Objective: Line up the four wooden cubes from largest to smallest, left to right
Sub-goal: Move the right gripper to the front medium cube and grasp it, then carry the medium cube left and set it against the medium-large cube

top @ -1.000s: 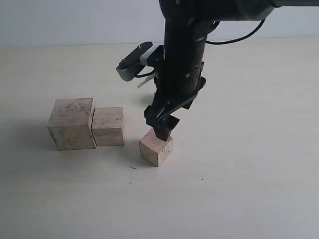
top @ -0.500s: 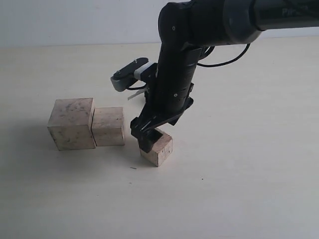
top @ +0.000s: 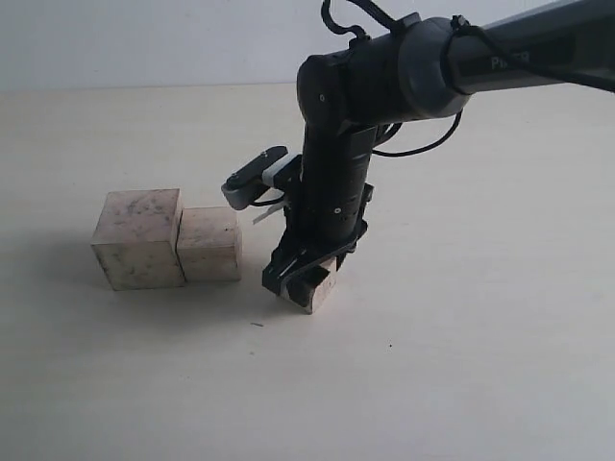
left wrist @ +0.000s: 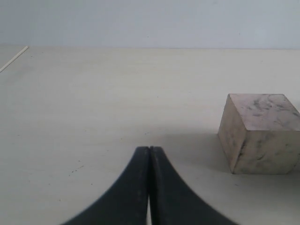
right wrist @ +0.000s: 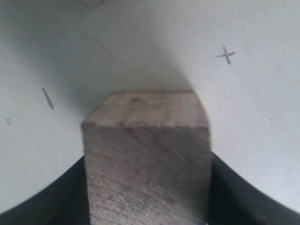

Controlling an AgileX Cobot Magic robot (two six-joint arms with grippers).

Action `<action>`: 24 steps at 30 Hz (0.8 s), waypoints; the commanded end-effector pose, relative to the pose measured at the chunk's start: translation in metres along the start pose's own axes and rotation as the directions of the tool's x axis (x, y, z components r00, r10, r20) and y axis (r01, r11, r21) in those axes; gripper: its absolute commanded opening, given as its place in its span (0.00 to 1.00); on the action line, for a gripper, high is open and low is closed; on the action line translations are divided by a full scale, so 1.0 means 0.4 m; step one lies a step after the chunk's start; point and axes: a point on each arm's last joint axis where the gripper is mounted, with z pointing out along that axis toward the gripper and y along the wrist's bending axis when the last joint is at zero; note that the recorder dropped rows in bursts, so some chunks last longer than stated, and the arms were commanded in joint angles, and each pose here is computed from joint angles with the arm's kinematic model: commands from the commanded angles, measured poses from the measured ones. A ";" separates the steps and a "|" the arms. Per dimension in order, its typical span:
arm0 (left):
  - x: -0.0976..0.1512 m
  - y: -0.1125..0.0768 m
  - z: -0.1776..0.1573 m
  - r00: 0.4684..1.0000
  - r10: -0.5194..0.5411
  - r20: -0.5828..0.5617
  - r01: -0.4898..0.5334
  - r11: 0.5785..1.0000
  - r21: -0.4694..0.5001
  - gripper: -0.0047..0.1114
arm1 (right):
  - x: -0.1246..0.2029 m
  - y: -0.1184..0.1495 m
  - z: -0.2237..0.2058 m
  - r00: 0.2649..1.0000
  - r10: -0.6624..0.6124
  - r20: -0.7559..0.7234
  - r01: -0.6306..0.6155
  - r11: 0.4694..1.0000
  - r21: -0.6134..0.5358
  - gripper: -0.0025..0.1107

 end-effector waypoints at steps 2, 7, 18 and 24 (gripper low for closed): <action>-0.003 0.001 -0.001 1.000 -0.006 0.017 0.006 1.000 -0.006 0.04 | 0.007 -0.016 -0.003 0.998 -0.058 -0.009 0.058 0.998 0.040 0.02; -0.003 0.001 -0.001 1.000 -0.006 0.017 0.006 1.000 -0.006 0.04 | -0.003 -0.052 -0.007 0.949 -0.314 -0.031 0.314 0.928 0.200 0.02; -0.003 0.001 -0.001 1.000 -0.006 0.017 0.006 1.000 -0.006 0.04 | -0.017 -0.081 -0.013 0.678 -0.735 -0.037 0.722 0.655 0.224 0.02; -0.003 0.001 -0.001 1.000 -0.006 0.017 0.006 1.000 -0.006 0.04 | -0.047 -0.054 -0.036 0.605 -0.789 0.107 0.767 0.613 0.191 0.02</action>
